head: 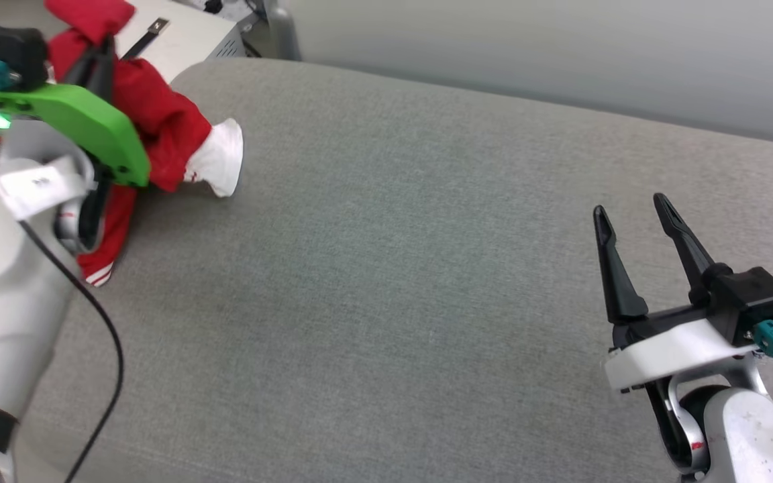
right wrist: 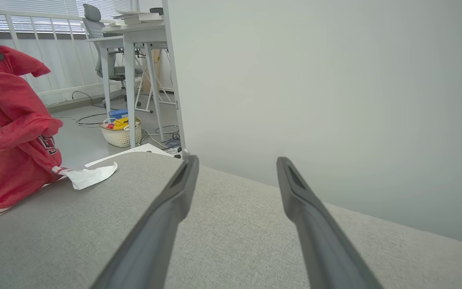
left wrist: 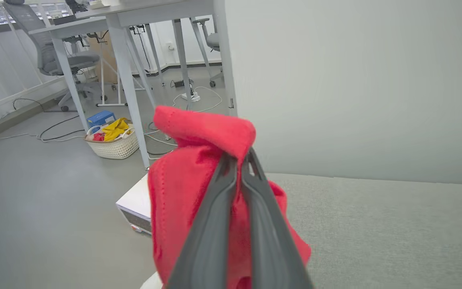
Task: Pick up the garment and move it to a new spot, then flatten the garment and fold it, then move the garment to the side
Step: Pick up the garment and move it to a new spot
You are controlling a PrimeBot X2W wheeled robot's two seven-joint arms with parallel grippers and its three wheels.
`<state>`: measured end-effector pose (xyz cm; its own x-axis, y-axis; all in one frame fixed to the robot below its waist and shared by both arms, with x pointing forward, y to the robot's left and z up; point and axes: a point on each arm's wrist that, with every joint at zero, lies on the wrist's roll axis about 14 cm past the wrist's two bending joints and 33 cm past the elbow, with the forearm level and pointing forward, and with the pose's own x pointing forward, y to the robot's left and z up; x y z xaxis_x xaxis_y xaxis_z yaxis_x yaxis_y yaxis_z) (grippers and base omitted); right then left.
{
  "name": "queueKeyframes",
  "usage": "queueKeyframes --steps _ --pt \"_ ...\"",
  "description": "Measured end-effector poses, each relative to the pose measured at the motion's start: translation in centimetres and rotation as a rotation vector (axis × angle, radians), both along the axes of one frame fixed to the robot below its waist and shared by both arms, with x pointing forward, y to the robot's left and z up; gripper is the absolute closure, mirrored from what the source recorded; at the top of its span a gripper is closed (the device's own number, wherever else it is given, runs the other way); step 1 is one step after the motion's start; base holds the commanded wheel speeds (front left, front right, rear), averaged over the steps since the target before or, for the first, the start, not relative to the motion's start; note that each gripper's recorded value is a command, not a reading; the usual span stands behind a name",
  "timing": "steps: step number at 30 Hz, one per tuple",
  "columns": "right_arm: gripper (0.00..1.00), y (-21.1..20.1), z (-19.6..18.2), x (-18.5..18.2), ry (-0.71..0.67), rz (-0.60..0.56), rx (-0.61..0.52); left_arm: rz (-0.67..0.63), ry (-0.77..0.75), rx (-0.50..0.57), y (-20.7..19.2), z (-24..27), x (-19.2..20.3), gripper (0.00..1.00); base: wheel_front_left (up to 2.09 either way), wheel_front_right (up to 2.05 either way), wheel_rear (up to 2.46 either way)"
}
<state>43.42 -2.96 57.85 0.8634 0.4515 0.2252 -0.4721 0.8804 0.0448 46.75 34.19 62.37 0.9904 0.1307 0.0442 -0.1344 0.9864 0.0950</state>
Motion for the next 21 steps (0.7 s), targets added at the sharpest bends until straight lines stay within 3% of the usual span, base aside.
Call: queueKeyframes --steps 12,21 --pt "0.0 -7.4 -0.9 -2.7 0.048 -0.193 0.007 -0.472 0.035 -0.09 -19.6 -2.2 1.2 1.0 0.0 0.0 0.0" --pt "0.0 -12.1 -1.5 -4.6 0.074 -0.326 0.024 -0.894 0.065 -0.176 -36.3 -3.2 -2.8 1.0 0.0 0.0 0.0"
